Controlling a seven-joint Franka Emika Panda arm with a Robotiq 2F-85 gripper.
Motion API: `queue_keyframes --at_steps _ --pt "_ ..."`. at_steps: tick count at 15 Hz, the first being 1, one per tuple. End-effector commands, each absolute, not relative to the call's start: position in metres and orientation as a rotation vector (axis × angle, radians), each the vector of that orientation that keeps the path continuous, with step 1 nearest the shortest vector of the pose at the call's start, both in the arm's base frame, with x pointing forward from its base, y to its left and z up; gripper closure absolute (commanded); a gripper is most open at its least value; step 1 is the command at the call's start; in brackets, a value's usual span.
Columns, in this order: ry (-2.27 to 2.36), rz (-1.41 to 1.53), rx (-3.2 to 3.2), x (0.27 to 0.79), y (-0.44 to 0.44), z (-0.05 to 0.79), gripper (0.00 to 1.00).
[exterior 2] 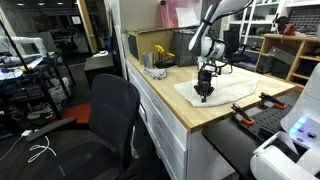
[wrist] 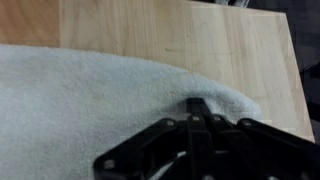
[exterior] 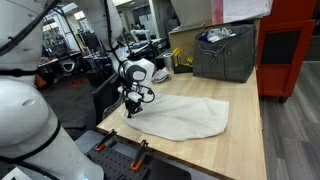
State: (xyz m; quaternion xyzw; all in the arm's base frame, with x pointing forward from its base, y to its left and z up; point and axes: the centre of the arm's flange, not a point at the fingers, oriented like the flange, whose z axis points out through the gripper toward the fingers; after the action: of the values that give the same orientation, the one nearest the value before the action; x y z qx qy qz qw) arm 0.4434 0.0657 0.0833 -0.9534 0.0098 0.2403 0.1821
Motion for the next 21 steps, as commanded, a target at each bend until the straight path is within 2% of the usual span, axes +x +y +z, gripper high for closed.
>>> queue_keyframes --at_steps 1,10,21 --pt "-0.057 0.743 -2.648 0.420 0.066 0.083 1.00" --pt "0.049 0.432 -2.725 0.451 0.034 0.202 1.00" --pt "0.087 0.008 -2.982 0.517 -0.067 0.322 1.00"
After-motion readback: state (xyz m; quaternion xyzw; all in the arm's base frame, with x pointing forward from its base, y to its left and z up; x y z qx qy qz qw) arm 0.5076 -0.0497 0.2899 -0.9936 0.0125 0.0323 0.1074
